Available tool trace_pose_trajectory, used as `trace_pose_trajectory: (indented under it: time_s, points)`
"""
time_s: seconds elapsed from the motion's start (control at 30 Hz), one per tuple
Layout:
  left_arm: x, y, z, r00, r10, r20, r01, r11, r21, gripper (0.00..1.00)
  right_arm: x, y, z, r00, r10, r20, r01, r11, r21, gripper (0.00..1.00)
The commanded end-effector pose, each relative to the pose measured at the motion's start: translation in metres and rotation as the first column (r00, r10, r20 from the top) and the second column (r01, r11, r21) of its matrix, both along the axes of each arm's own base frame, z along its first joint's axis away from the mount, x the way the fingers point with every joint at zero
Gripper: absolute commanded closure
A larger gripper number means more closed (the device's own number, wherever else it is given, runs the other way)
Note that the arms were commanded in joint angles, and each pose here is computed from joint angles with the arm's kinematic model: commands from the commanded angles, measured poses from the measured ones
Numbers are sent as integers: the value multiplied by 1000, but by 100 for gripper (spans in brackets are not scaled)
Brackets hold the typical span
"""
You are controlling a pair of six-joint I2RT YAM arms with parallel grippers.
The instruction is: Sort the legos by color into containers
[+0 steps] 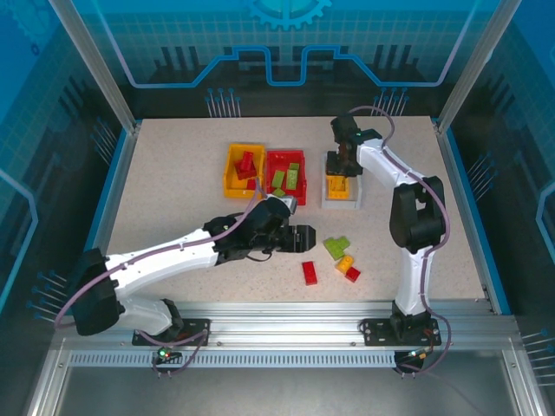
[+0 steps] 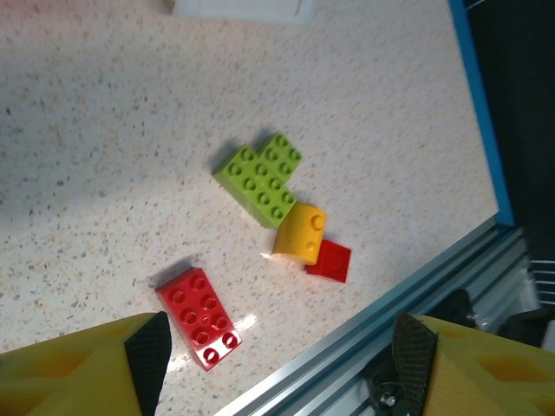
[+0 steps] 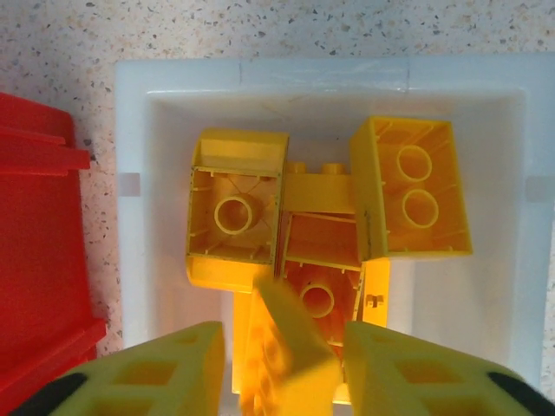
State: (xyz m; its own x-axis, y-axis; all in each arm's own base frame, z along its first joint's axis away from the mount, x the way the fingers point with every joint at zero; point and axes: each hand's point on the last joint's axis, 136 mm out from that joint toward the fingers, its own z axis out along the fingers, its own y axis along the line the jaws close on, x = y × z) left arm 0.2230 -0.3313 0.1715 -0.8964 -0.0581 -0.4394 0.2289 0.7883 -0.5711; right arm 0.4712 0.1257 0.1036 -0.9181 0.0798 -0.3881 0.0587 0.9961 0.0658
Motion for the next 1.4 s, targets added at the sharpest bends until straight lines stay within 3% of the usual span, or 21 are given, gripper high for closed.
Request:
trace_pose_trajectory:
  time_s: [0.0,0.13,0.3,0.53,0.73,0.8,1.07,1.27,1.37]
  points:
    - [-14,-8,-16,997,-35,-67,38,998,46,28,-8,-7,34,999,-5,50,4,1000,8,52]
    - [-23,-8,-35,994,-36,-101,48,991,121,28,-23,-8,74,991,6,131,-6,1000,-1,49]
    - [-36,-4,-65,982,5,-186,36,975,219,28,-65,-13,113,976,3,217,-1,1000,-10,49]
    - [-54,-20,-114,951,56,-305,64,928,367,27,-158,-2,122,959,44,282,-74,993,95,43]
    - [-51,-23,-138,943,92,-318,69,885,461,28,-229,-4,123,947,56,315,-130,967,218,38]
    - [-49,-23,-145,943,97,-317,72,873,482,31,-245,-9,122,949,42,313,-124,961,246,38]
    - [-36,-19,-166,959,104,-265,62,831,552,68,-267,-14,112,959,20,282,-106,951,292,37]
    - [-22,-4,-142,979,116,-166,0,819,574,77,-268,4,117,947,87,311,-196,920,340,38]
    - [-8,22,-115,979,159,-126,-62,823,564,77,-273,37,138,904,188,384,-357,826,436,38]
